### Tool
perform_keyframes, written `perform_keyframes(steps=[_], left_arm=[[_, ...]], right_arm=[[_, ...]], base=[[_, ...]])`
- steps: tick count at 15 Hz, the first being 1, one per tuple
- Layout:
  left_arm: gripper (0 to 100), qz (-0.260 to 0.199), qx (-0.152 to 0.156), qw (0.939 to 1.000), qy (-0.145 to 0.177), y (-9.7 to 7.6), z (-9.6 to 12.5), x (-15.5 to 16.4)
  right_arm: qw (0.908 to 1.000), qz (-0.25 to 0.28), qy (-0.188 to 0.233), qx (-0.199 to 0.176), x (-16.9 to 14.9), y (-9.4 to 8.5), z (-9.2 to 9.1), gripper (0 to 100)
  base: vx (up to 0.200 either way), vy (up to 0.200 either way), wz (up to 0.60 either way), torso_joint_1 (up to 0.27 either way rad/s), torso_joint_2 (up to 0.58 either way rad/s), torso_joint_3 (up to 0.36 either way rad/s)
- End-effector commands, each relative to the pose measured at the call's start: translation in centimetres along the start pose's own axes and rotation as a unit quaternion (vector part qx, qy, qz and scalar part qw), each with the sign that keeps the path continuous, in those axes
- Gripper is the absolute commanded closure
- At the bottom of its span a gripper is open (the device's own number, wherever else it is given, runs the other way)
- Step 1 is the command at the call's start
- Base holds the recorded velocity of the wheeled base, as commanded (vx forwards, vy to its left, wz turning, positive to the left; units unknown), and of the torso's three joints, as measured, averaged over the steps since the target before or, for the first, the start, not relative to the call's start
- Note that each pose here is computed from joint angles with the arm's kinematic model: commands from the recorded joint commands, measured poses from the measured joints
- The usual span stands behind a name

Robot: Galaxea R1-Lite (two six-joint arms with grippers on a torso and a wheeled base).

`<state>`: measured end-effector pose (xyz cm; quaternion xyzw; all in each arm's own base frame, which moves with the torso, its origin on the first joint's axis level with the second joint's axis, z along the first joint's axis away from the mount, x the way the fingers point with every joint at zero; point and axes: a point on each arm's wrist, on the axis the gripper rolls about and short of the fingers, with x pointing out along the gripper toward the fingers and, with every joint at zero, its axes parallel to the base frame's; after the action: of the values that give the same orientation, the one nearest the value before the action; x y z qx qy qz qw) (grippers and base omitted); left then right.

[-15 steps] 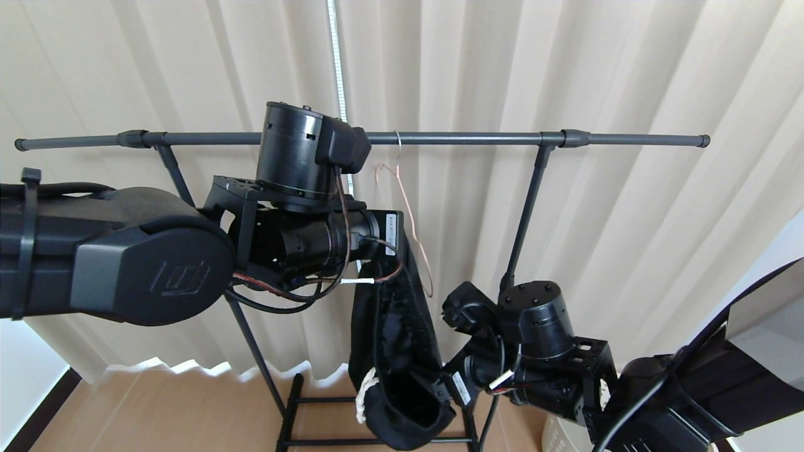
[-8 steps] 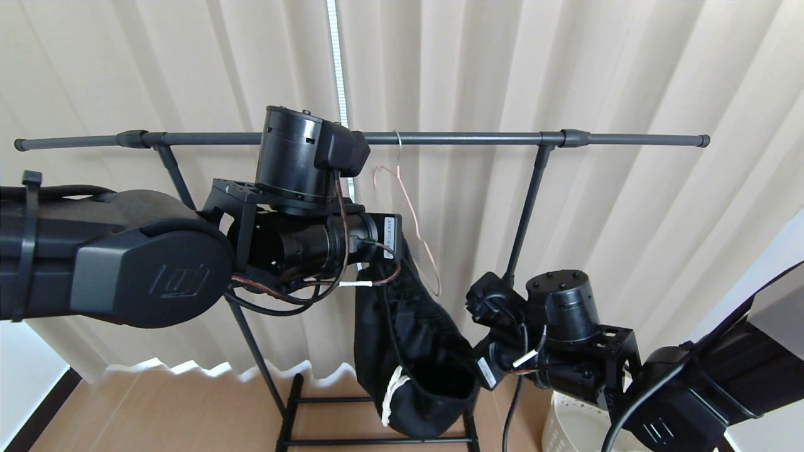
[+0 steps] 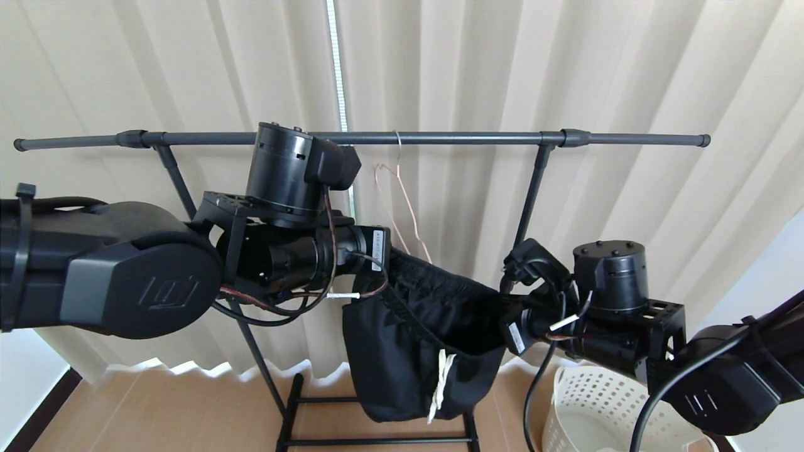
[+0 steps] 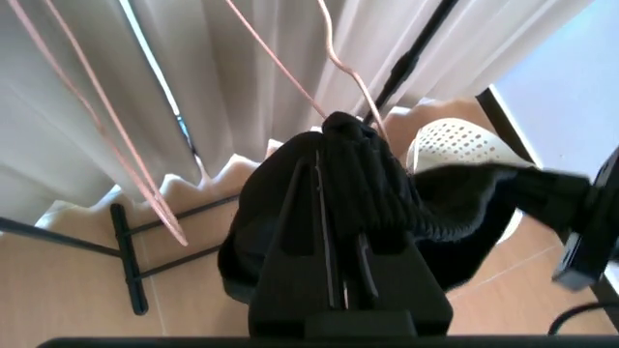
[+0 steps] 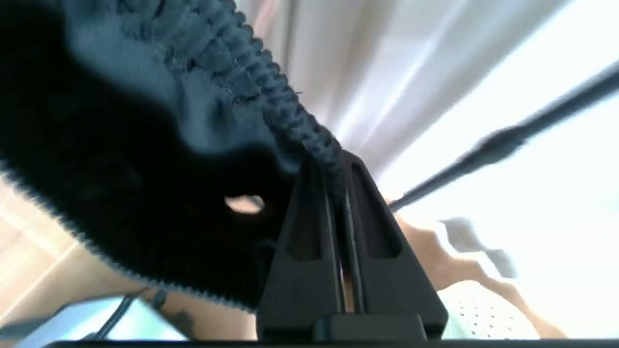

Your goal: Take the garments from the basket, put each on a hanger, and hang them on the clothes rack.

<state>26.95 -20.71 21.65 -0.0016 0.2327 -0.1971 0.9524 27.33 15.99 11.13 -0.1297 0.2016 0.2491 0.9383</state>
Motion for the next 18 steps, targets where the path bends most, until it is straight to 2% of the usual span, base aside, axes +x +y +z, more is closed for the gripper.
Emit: perform_keyframes(steps=[1, 4, 7, 14, 15, 18], left_arm=[[100, 0.002, 0.008, 0.9999, 0.011, 0.4, -0.8, -0.6], [100, 0.004, 0.027, 0.9988, 0.040, 0.7, -2.6, -0.7], [100, 0.001, 0.030, 0.9981, 0.055, 0.8, -3.4, -0.6], [100, -0.007, 0.042, 0.9966, 0.070, 0.5, -4.7, -1.6], [0, -0.006, 0.042, 0.9965, 0.072, 0.5, -4.8, -1.6], [0, -0.009, 0.050, 0.9962, 0.070, 0.8, -5.1, -2.8]], right_arm=[[0.9995, -0.016, -0.025, 0.007, -1.1, -1.1, 1.1, 100], [0.9982, -0.030, -0.050, 0.011, -2.1, -1.9, 2.4, 100], [0.9966, -0.051, -0.063, 0.013, -2.9, -2.1, 3.1, 100], [0.9936, -0.072, -0.085, 0.017, -4.0, -2.3, 4.1, 100], [0.9936, -0.072, -0.085, 0.016, -4.0, -2.3, 4.1, 100], [0.9937, -0.073, -0.084, 0.016, -3.9, -2.3, 4.0, 100]], base=[[0.000, 0.000, 0.00, 0.000, 0.00, 0.000], [0.000, 0.000, 0.00, 0.000, 0.00, 0.000], [0.000, 0.000, 0.00, 0.000, 0.00, 0.000], [0.000, 0.000, 0.00, 0.000, 0.00, 0.000], [0.000, 0.000, 0.00, 0.000, 0.00, 0.000], [0.000, 0.000, 0.00, 0.000, 0.00, 0.000]])
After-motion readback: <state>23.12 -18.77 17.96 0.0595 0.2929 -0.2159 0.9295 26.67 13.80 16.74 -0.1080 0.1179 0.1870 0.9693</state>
